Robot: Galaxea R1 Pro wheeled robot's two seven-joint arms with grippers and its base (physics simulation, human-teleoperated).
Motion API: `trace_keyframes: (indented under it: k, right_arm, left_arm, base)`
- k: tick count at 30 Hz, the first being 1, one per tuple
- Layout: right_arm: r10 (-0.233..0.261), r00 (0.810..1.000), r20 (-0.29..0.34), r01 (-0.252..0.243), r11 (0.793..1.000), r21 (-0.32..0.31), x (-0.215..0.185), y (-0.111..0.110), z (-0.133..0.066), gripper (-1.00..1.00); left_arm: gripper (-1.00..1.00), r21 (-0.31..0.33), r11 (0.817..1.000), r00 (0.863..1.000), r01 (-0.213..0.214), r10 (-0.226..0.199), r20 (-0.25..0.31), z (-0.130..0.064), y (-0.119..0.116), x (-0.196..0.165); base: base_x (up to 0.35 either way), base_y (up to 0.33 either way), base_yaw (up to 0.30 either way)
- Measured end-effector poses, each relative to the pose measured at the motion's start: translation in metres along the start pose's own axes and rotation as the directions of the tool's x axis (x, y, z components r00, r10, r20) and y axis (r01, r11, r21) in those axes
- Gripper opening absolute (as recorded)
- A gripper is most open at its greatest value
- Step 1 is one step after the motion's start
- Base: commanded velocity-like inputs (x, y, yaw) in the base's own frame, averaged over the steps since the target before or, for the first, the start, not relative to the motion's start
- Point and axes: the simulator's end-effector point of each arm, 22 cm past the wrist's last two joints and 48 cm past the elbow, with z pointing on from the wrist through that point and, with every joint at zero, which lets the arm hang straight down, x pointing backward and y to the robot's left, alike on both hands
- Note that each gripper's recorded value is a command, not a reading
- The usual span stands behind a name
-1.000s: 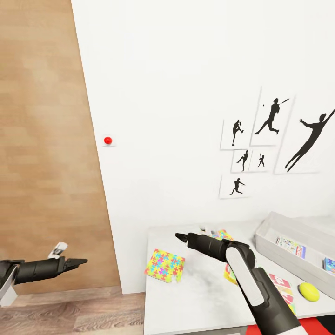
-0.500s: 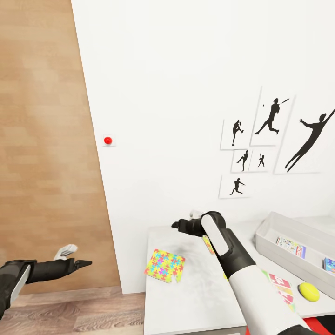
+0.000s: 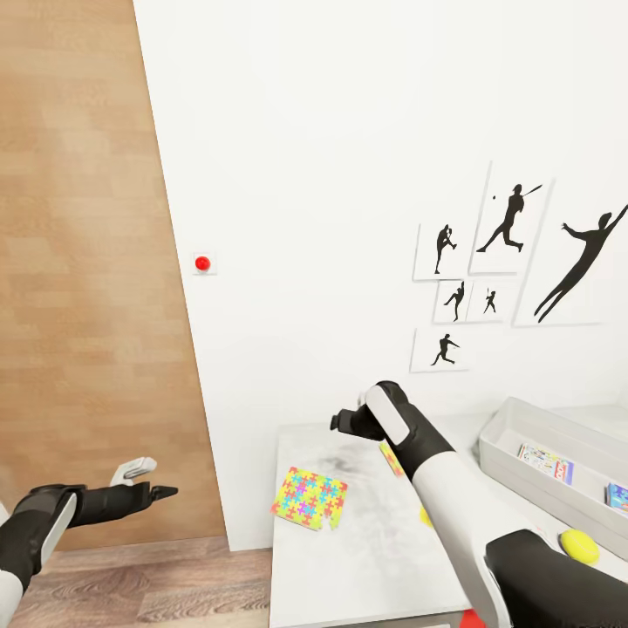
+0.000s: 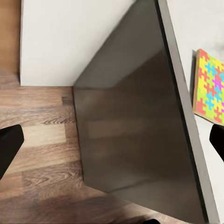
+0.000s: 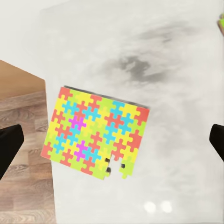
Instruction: Put all the toys in the child's room - the three board games (two on the bed and one on the table), the two jigsaw puzzles on the table, and the tennis ball on the table - inside the toy box on the table in the child's room.
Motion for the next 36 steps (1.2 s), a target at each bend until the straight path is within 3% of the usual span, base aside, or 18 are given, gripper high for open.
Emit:
trace_keyframes:
  k: [11,36]
  right_arm:
    - [-0.010,1.000,-0.011,0.010,1.000,0.016,0.002,-0.002,0.004,1.00]
    - [-0.008,0.999,-0.053,0.010,1.000,0.029,0.014,-0.010,0.026,1.00]
  left_arm:
    - [1.00,-0.097,0.995,1.000,0.014,-0.012,0.018,0.008,0.016,-0.001]
    - [1.00,-0.152,0.988,1.000,0.023,-0.024,-0.004,0.029,0.026,0.015]
  base:
    - [0.000,0.000,0.022]
    - [0.000,0.000,0.066]
